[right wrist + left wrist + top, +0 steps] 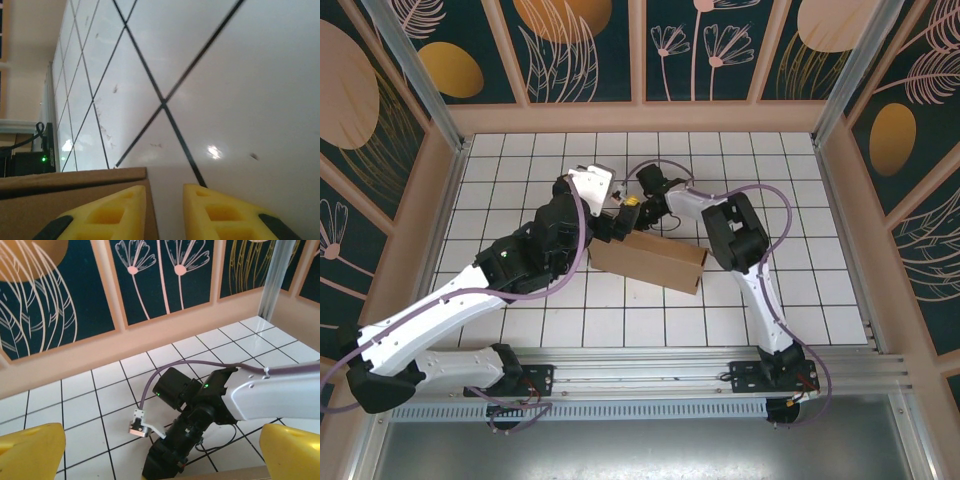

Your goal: Fold the paper box

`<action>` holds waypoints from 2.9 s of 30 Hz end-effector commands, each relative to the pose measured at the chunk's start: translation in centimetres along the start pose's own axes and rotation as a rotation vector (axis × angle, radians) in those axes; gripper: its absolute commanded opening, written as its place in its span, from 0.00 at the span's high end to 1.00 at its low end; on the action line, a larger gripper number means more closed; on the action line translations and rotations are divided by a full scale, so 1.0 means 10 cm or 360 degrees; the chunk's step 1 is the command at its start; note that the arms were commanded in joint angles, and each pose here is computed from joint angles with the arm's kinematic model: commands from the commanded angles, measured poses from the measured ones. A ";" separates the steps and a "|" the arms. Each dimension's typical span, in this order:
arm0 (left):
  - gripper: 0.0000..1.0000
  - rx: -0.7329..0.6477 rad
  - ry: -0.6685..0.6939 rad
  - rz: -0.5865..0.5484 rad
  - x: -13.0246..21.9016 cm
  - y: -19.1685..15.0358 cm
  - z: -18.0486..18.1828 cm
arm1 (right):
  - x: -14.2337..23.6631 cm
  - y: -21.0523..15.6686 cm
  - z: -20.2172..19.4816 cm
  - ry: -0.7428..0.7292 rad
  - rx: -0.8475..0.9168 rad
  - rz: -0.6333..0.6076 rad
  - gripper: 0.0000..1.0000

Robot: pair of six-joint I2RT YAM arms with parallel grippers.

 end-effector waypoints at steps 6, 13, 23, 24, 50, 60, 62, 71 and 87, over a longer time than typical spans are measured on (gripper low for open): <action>0.01 0.0139 0.0103 0.0097 -0.10 -0.23 0.08 | -0.25 -0.09 0.01 0.0114 0.0020 0.0131 0.73; 0.01 0.0214 0.0112 0.0072 -0.03 -0.21 0.16 | -0.47 -0.19 -0.04 0.0087 -0.0002 0.0235 0.73; 0.01 0.0269 0.0088 0.0075 -0.02 -0.26 0.15 | -0.71 -0.38 0.08 0.0109 0.0010 0.0327 0.75; 0.01 0.0273 0.0088 0.0082 -0.04 -0.28 0.14 | -0.73 -0.38 0.11 0.0114 0.0022 0.0333 0.75; 0.01 0.0259 0.0264 0.0021 -0.01 -0.38 0.37 | 1.49 0.20 1.41 -0.0031 0.0498 -0.0880 0.58; 0.09 0.0326 0.0028 0.0116 -0.31 -0.47 0.14 | 2.61 -0.93 1.51 -0.0842 0.0554 -0.1508 0.67; 0.14 0.0361 -0.0068 0.0124 -0.42 -0.41 0.03 | 2.71 -1.09 1.46 -0.0879 0.0425 -0.1560 0.71; 0.48 0.0563 -0.0406 0.0238 -0.84 -0.49 -0.38 | 2.51 -1.11 1.58 -0.0638 0.0155 -0.1442 0.89; 0.58 0.0788 -0.0473 0.0457 -0.84 -1.24 -0.39 | 1.89 -0.92 1.72 -0.0698 0.0087 -0.1270 0.96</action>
Point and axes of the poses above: each hand's point on the last joint's axis, 136 mm out from that joint toward the fingers, its own x axis back along the fingers, its own z axis along the line the jaws close on, y = z × x, the point moved 7 cm from there along x, back along the fingers, and after that the axes turned 9 degrees about -x, right-handed, at the moved point
